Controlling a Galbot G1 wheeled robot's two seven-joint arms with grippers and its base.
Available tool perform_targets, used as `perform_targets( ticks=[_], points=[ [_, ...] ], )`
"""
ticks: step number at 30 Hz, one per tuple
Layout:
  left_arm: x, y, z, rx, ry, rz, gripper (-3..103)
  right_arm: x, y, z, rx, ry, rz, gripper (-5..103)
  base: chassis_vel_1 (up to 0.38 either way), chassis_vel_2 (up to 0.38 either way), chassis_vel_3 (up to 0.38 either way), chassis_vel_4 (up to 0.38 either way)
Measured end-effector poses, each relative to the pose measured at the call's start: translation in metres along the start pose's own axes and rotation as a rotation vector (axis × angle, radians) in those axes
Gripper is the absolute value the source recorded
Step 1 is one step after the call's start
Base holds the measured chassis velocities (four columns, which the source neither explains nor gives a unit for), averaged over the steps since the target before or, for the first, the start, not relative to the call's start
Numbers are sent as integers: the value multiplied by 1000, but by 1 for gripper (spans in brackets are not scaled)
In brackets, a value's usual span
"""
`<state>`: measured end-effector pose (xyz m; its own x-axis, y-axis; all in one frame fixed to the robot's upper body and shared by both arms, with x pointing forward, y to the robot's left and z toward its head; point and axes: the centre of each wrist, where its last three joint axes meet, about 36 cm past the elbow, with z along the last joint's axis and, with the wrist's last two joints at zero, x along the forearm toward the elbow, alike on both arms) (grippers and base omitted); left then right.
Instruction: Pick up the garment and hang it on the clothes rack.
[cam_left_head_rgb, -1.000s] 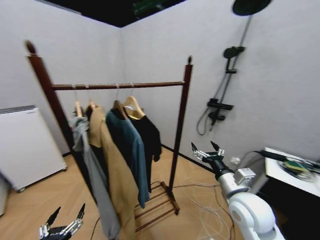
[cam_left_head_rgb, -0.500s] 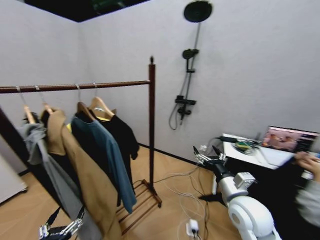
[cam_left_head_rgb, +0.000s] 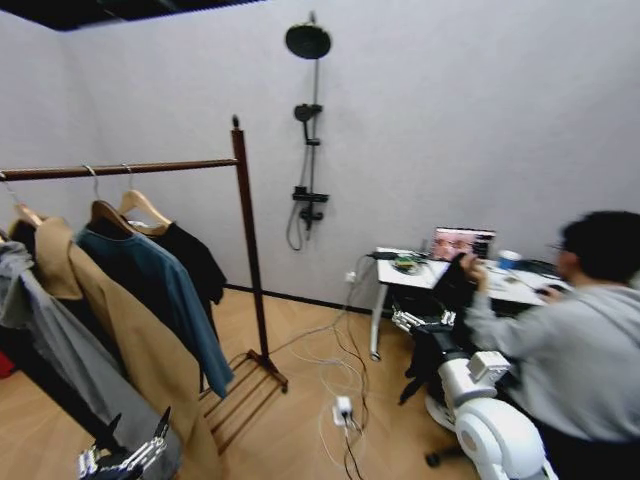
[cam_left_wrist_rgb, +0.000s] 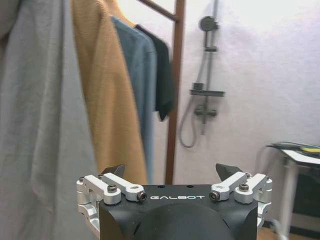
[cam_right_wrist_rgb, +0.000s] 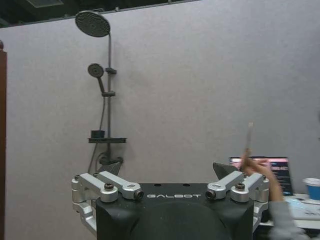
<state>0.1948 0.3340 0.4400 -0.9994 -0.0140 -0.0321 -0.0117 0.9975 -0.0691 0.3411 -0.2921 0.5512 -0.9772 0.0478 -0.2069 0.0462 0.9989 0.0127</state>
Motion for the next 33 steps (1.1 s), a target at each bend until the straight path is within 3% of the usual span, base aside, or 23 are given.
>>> perform_targets(
  ticks=[7, 16, 23, 33],
  points=[
    [0, 0, 0, 0, 0, 0, 100, 7, -6, 9, 39, -14, 25, 100, 237, -489, -476, 228],
    [0, 0, 0, 0, 0, -1, 100, 6, -1, 17, 41, -17, 22, 100, 202, -458, -453, 207],
    [0, 0, 0, 0, 0, 0, 100, 6, 12, 24, 41, -6, 4, 100, 44, -265, -291, 33],
    [0, 0, 0, 0, 0, 0, 100, 5, 12, 24, 42, -7, 5, 100, -5, -233, -246, -15]
  ],
)
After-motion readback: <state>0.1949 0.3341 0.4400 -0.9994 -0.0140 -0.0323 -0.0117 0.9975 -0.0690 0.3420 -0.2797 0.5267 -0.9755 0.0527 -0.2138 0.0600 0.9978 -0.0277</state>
